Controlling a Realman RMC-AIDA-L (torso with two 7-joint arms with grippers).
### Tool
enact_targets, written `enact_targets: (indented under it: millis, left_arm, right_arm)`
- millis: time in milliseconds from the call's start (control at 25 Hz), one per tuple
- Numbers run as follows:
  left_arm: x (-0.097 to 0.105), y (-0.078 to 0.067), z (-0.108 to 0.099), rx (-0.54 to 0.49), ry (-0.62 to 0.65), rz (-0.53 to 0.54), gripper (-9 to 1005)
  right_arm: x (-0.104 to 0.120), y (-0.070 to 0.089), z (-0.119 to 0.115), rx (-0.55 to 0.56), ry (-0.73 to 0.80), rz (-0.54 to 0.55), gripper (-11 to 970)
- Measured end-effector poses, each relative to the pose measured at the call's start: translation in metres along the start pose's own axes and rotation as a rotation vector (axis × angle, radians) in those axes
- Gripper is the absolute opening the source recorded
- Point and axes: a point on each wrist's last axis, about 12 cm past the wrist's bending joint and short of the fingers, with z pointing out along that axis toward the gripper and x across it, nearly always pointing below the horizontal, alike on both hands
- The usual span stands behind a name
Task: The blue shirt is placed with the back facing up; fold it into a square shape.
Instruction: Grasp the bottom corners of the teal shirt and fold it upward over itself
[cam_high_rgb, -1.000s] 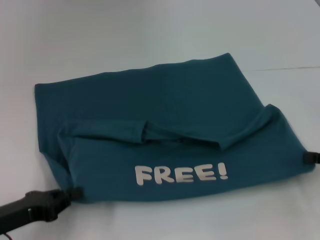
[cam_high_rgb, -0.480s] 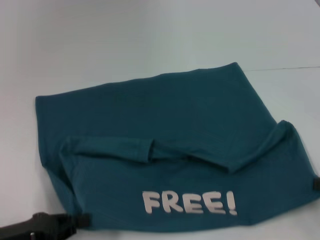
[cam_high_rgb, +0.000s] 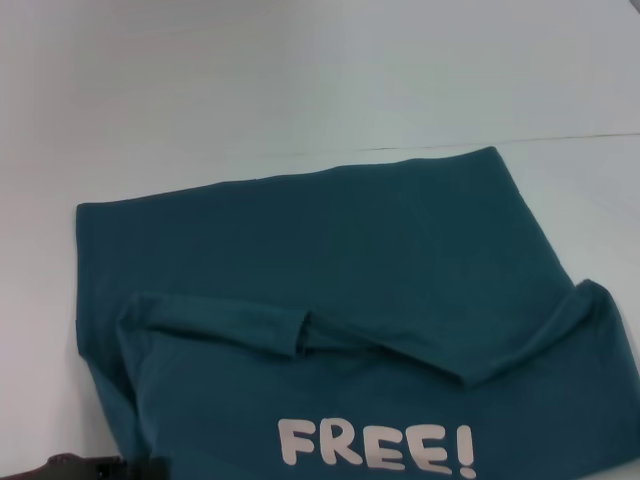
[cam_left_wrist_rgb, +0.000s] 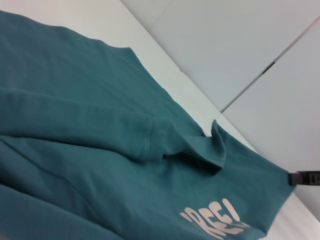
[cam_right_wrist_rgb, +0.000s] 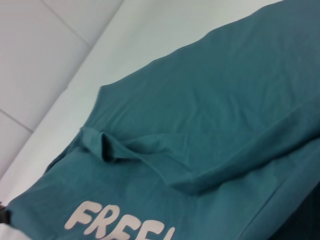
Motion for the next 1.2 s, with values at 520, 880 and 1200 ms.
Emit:
enact_targets:
  millis: [520,880,1200]
  left_arm:
    - [-0.01,0.004,-0.002,-0.013,0.004,0.003,17]
    - [-0.02,0.008,-0.007,-0.04,-0.032,0.015,16]
    - [-0.063,0.018,-0.01,-0.099,-0.217,0.087,16]
  right_arm:
    - [0.041,0.012,-0.013,-0.056,-0.005,0.022,82]
    - [0.038,0.011,-0.016,-0.048,-0.053,0.019,89]
    - [-0.014,-0.001,-0.008,-0.001,-0.156,-0.034,95]
